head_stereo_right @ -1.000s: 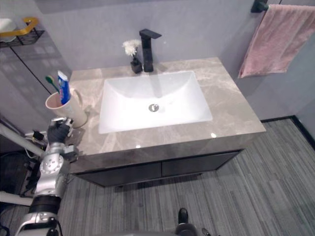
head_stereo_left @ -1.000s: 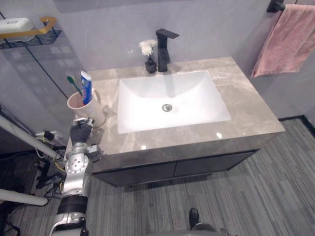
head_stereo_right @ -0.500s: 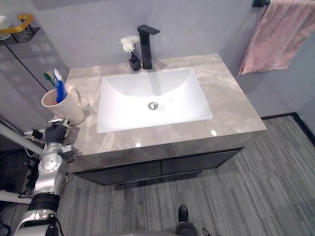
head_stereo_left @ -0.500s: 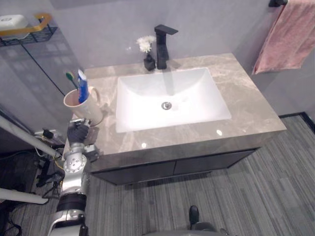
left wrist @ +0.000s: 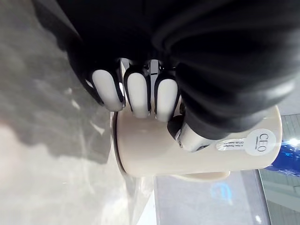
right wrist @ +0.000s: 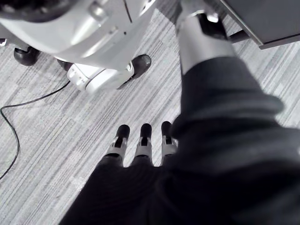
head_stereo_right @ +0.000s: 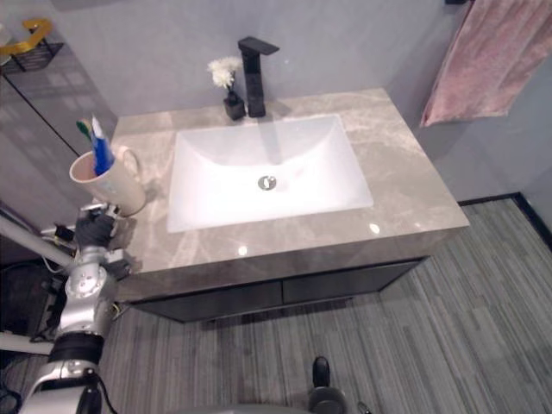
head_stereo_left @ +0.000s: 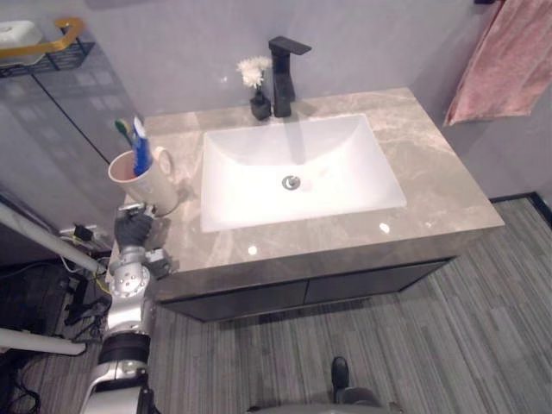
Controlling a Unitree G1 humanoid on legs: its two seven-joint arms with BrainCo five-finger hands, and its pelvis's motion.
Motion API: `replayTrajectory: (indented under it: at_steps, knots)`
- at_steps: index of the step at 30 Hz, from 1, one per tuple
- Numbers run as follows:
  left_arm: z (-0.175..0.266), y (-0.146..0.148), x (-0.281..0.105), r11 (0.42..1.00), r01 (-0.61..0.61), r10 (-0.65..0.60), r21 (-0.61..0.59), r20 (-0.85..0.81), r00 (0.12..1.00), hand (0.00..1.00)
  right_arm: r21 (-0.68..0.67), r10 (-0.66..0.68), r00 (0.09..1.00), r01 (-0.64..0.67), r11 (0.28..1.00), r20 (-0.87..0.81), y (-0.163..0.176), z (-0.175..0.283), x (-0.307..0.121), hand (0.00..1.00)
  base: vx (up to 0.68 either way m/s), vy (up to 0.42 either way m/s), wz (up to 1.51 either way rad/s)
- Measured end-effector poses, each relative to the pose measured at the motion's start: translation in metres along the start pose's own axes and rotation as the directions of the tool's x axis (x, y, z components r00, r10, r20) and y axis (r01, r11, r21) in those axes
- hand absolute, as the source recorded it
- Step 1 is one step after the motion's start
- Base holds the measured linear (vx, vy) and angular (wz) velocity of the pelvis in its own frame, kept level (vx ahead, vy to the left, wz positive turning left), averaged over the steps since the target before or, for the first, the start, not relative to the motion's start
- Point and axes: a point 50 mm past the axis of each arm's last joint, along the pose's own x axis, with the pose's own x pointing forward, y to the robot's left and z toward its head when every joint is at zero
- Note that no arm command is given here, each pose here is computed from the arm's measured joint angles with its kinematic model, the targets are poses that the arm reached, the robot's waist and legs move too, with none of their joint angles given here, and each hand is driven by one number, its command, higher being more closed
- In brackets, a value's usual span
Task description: Organize washtable
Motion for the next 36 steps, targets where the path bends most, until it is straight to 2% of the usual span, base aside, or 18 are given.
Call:
replayTrajectory:
  at_steps: [19,25,36]
  knots:
    - [0.006,0.003,0.002,1.0,-0.004,0.004,0.008,0.022,1.0,1.0,0.025,-0.015,1.0,0.015,1.0,-0.006,-0.003,-0.002,0.0,0.0,-0.02,-0.022,-0.01]
    - [0.002,-0.004,-0.015,0.999,0.025,-0.024,-0.024,0.032,0.999,1.0,0.025,-0.012,1.0,0.012,1.0,-0.006,-0.002,-0.002,0.0,0.0,-0.02,-0.015,0.08]
    - [0.003,-0.016,-0.018,0.997,0.066,-0.065,-0.032,0.045,0.997,1.0,0.023,-0.011,1.0,0.011,1.0,-0.009,-0.002,-0.003,0.0,0.0,0.0,0.0,0.0]
